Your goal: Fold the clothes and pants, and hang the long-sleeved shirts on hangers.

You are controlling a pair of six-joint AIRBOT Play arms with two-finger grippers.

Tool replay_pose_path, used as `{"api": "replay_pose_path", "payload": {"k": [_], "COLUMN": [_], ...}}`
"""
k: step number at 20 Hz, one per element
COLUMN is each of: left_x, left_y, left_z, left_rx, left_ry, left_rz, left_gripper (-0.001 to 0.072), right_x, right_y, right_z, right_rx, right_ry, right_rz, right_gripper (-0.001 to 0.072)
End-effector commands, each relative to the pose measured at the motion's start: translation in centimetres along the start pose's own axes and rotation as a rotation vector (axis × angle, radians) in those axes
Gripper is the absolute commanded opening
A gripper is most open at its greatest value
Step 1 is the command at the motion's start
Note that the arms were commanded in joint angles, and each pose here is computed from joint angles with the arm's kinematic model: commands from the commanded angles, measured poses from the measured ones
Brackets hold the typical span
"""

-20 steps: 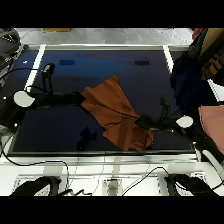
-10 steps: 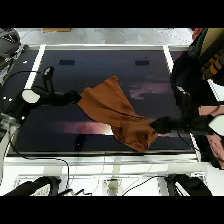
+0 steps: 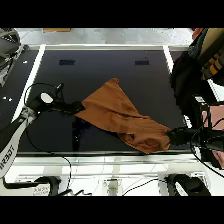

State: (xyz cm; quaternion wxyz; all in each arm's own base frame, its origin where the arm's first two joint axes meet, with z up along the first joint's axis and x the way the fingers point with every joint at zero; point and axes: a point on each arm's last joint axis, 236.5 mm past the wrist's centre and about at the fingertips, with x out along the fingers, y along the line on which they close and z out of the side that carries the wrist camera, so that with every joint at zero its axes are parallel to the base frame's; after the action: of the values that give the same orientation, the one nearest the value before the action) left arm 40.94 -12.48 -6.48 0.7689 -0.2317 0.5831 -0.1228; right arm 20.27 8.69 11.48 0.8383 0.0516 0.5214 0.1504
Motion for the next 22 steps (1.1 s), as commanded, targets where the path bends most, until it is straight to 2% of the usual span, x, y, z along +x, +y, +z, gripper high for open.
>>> {"api": "replay_pose_path", "payload": {"k": [1,8,14,15,16,17,18,20,22], "left_x": [0.5,1.8,2.7,2.6,2.6,2.5,2.5,2.2,0.9], "left_y": [3.3,5.8,5.3,5.2,5.3,5.4,5.4,5.3,4.6], "left_z": [-1.5,-2.2,3.2,3.9,4.4,4.6,4.7,5.0,5.7], "left_rx": [-0.142,-0.217,-0.338,-0.338,-0.33,-0.322,-0.314,-0.304,-0.221], "left_ry": [0.085,0.099,-0.124,-0.15,-0.173,-0.184,-0.187,-0.197,-0.229], "left_rz": [0.032,0.052,-0.024,-0.031,-0.032,-0.028,-0.026,-0.028,-0.031], "left_gripper": [0.0493,0.0494,0.0461,0.0403,0.0214,0.0068,0.0024,0.0024,0.0023], "right_x": [-0.2,-0.3,-0.3,-0.4,-0.4,-0.4,-0.5,-0.6,-0.8], "right_y": [-0.4,-0.4,-0.4,-0.4,-0.3,-0.3,-0.3,-0.3,-0.3], "right_z": [0.3,1.9,2.2,2.4,2.7,3.1,3.4,4.1,4.8], "right_rx": [0.011,0.012,0.013,0.014,0.015,0.015,0.015,0.014,0.014], "right_ry": [-0.022,-0.09,-0.102,-0.11,-0.123,-0.139,-0.154,-0.184,-0.216], "right_rz": [-0.02,-0.017,-0.016,-0.016,-0.015,-0.015,-0.014,-0.013,-0.012], "right_gripper": [0.0022,0.0022,0.0023,0.0022,0.0022,0.0023,0.0022,0.0023,0.0022]}}
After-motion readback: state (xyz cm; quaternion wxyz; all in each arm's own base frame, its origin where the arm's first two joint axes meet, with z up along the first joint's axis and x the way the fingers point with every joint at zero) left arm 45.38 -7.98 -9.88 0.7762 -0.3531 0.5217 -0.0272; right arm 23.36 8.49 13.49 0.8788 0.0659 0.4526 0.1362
